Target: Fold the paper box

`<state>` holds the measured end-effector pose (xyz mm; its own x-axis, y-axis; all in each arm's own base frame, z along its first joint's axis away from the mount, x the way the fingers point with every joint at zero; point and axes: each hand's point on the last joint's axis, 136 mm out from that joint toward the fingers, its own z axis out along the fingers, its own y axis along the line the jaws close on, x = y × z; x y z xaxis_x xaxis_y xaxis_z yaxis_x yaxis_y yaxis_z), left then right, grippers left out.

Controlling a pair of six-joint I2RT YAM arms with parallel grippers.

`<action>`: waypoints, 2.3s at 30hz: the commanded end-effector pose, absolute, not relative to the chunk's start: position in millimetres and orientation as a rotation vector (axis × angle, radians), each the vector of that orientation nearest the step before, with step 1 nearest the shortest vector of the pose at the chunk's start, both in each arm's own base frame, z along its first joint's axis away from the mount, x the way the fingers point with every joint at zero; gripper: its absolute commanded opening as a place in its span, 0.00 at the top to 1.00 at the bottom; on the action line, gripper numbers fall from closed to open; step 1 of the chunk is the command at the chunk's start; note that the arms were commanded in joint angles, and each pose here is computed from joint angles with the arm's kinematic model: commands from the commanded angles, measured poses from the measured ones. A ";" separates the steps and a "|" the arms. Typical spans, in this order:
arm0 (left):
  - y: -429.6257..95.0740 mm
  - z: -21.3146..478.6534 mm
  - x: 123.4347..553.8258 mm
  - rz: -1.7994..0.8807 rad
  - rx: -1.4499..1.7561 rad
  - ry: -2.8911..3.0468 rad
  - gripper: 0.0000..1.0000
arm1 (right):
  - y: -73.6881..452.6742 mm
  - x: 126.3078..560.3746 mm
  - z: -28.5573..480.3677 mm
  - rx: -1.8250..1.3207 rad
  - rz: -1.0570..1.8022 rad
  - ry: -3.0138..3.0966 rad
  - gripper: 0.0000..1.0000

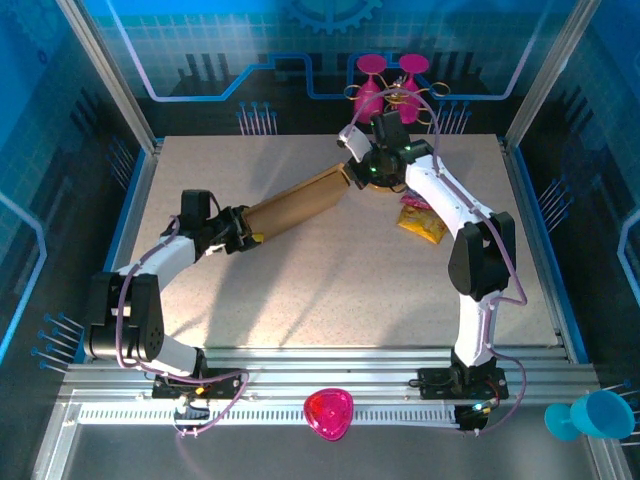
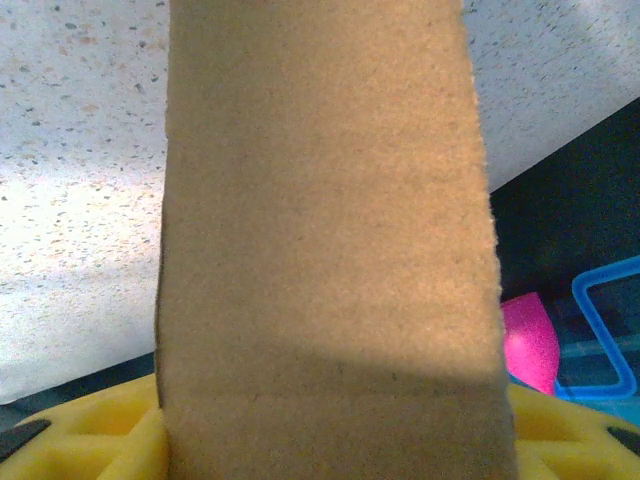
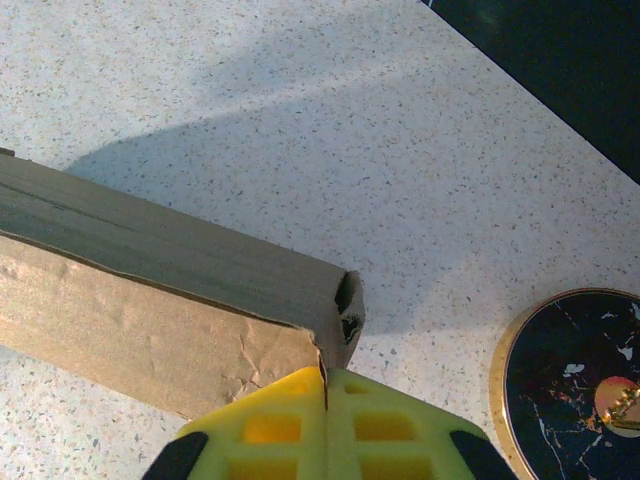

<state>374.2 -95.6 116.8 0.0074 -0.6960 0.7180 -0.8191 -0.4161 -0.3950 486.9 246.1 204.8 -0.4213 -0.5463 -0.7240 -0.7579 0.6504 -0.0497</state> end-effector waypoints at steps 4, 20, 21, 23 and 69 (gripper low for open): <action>-93.4 125.8 378.7 1.350 2.183 -1.415 0.46 | 255.3 475.7 205.7 -0.992 0.413 2.152 1.00; -94.4 125.9 378.9 1.352 2.172 -1.417 0.46 | 268.5 474.0 211.3 -0.997 0.441 2.135 0.85; -94.4 126.1 379.1 1.353 2.172 -1.418 0.46 | 268.5 473.6 212.5 -0.998 0.443 2.132 0.84; -93.8 126.5 378.9 1.354 2.172 -1.418 0.46 | 268.9 474.0 212.7 -1.000 0.442 2.131 0.83; -83.7 114.6 384.6 1.366 2.146 -1.348 0.44 | 265.1 476.0 141.9 -0.900 0.368 2.212 1.00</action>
